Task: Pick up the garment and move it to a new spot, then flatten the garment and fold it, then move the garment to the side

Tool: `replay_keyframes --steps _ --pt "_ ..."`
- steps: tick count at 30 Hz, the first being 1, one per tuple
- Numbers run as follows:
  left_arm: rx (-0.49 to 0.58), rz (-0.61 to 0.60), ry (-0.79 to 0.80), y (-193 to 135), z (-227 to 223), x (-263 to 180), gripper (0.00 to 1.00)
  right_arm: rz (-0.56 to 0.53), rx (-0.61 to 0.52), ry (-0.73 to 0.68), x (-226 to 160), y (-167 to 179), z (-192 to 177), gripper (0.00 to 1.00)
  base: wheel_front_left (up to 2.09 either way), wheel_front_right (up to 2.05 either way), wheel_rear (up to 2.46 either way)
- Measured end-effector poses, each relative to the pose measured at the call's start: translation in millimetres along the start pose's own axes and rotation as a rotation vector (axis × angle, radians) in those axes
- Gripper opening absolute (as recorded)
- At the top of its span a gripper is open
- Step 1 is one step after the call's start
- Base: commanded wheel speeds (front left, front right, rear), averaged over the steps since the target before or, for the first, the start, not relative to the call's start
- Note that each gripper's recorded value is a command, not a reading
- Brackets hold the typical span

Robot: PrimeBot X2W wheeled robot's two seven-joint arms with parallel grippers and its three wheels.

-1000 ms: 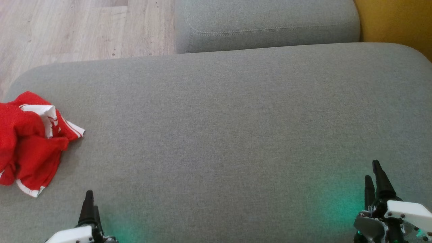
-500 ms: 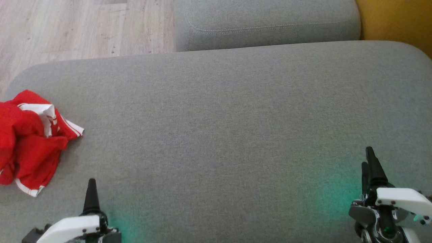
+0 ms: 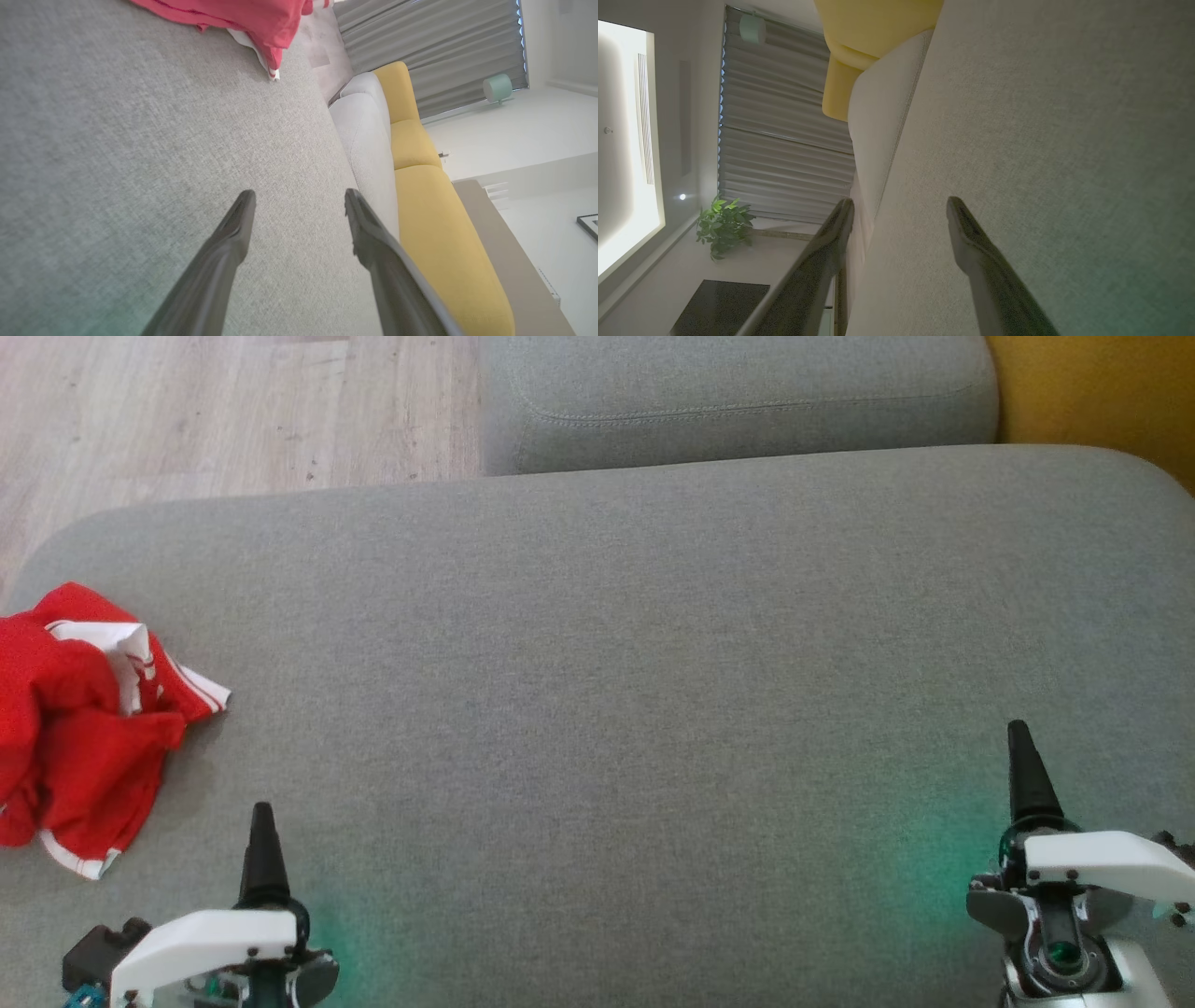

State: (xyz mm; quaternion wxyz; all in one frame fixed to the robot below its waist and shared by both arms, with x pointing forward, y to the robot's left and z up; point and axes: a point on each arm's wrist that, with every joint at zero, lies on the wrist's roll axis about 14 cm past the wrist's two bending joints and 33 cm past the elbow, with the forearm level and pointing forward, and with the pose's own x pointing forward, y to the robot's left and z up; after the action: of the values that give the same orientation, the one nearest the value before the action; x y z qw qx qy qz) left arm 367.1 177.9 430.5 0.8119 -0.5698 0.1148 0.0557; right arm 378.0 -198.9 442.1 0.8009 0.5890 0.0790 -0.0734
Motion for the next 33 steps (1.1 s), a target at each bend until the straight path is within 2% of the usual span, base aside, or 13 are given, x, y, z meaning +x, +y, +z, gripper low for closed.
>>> replay_keyframes --steps 18,23,33 --pt "0.252 -0.019 0.011 -7 -4 9 1.00 0.027 -0.264 0.025 10 10 -9 1.00 0.00 0.00 0.00" --pt "0.331 -0.031 0.016 -10 -6 11 1.00 0.061 -0.338 0.016 17 23 -8 1.00 0.00 0.00 0.00" --pt "0.500 -0.061 0.015 -18 -9 17 1.00 0.060 -0.498 0.034 19 19 -14 1.00 0.00 0.00 0.00"
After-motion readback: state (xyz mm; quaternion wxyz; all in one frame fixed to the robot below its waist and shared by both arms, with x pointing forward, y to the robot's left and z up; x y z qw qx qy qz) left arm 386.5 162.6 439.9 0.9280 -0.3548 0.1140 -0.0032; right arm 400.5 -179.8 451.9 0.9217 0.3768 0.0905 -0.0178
